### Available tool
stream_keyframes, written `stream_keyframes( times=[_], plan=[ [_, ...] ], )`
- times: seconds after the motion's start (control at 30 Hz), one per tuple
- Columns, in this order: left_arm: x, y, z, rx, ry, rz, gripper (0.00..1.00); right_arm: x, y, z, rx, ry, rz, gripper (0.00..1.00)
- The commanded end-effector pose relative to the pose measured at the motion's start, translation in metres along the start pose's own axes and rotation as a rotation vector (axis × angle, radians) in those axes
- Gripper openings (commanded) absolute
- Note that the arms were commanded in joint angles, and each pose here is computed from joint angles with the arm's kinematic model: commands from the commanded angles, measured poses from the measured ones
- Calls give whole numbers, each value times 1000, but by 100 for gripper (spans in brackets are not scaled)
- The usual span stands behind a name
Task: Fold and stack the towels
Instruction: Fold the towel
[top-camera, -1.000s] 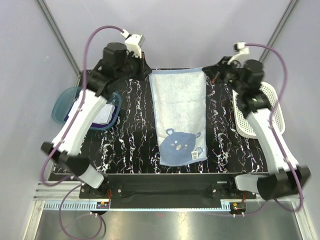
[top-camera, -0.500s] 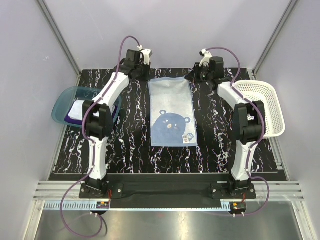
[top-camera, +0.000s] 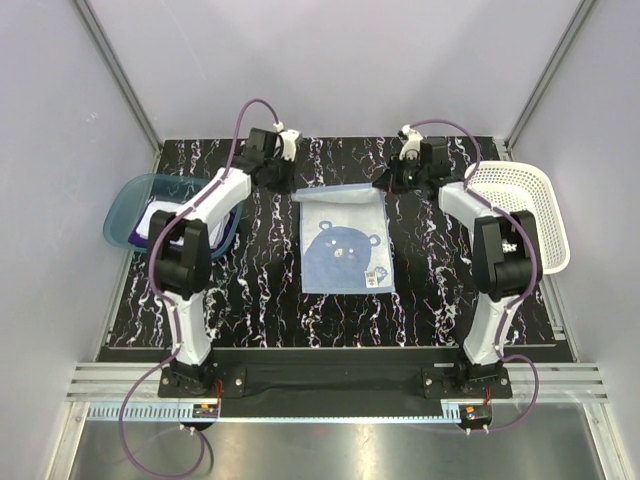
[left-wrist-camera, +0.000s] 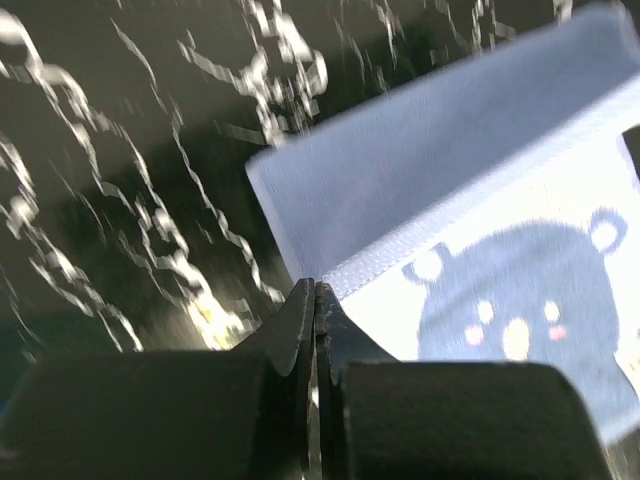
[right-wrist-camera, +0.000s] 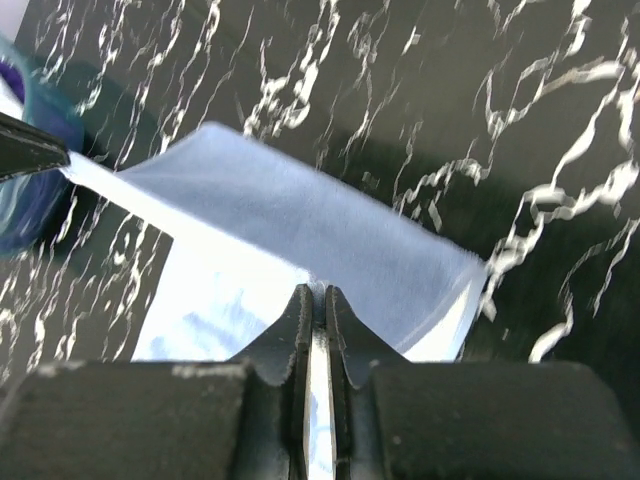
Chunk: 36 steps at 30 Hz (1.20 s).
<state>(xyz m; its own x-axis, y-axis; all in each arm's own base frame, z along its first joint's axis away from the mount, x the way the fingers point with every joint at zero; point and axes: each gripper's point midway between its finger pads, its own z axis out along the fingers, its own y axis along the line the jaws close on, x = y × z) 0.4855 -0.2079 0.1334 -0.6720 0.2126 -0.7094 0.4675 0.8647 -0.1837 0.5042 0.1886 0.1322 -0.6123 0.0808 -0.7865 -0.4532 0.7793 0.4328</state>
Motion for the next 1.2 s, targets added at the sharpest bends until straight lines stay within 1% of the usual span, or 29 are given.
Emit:
stream_keyframes(
  times=[0.0, 0.07, 0.1, 0.13, 0.17, 0.23, 0.3, 0.33, 0.47, 0.53, 0.6, 0.67, 0.7, 0.73, 0.77, 0.8, 0.83, 0.87, 0.93, 0.97, 1.0, 1.07, 1.1, 1.17],
  plan=[
    [-24, -17, -34, 23, -118, 15, 0, -18, 23, -34, -21, -50, -56, 1],
    [-20, -23, -43, 33, -125, -5, 0, -8, 26, -40, -22, -33, -44, 1],
    [-7, -27, -41, 41, -96, -13, 0, -8, 30, -47, -20, -39, -46, 1],
    [-2, -31, -43, 47, -83, -18, 0, 5, 27, -49, -13, -18, -36, 1],
    [1, -34, -48, 51, -80, -25, 0, 9, 28, -52, -12, -12, -29, 1],
    [21, -41, -46, 52, -38, -42, 0, 28, 31, -59, -16, 32, 1, 2],
    [28, -52, -51, 55, -31, -30, 0, 31, 35, -66, -27, 27, 5, 2],
    [42, -52, -50, 43, -4, -31, 0, 45, 34, -68, -21, 47, 20, 2],
    [69, -60, -55, 33, 35, -46, 0, 65, 39, -78, -26, 81, 60, 5],
    [74, -67, -59, 44, 35, -51, 0, 76, 37, -84, 0, 99, 83, 5],
    [88, -71, -59, 38, 58, -49, 0, 82, 28, -91, 71, 102, 115, 5],
    [103, -74, -59, 35, 87, -66, 0, 97, 24, -95, 114, 121, 182, 8],
    [109, -79, -59, 50, 103, -71, 0, 101, 28, -98, 101, 124, 200, 9],
    [115, -83, -59, 57, 119, -92, 0, 117, 31, -100, 91, 157, 234, 13],
    [129, -86, -60, 63, 157, -101, 0, 123, 34, -103, 95, 171, 272, 15],
    [135, -88, -62, 66, 171, -109, 2, 138, 34, -112, 126, 211, 308, 15],
    [140, -90, -64, 62, 181, -128, 7, 144, 32, -117, 159, 222, 328, 17],
    [142, -91, -71, 59, 183, -141, 18, 148, 26, -123, 214, 226, 345, 21],
    [157, -91, -76, 50, 209, -173, 28, 157, 29, -137, 246, 255, 372, 36],
    [156, -91, -84, 41, 198, -184, 34, 157, 31, -141, 249, 261, 381, 48],
    [164, -87, -86, 17, 209, -199, 37, 157, 36, -146, 246, 269, 393, 52],
    [164, -86, -89, -1, 197, -243, 44, 155, 41, -151, 250, 265, 427, 58],
    [164, -88, -90, 2, 189, -260, 48, 153, 40, -153, 265, 260, 446, 58],
    [164, -91, -85, 12, 179, -310, 50, 151, 32, -154, 338, 239, 497, 57]
  ],
)
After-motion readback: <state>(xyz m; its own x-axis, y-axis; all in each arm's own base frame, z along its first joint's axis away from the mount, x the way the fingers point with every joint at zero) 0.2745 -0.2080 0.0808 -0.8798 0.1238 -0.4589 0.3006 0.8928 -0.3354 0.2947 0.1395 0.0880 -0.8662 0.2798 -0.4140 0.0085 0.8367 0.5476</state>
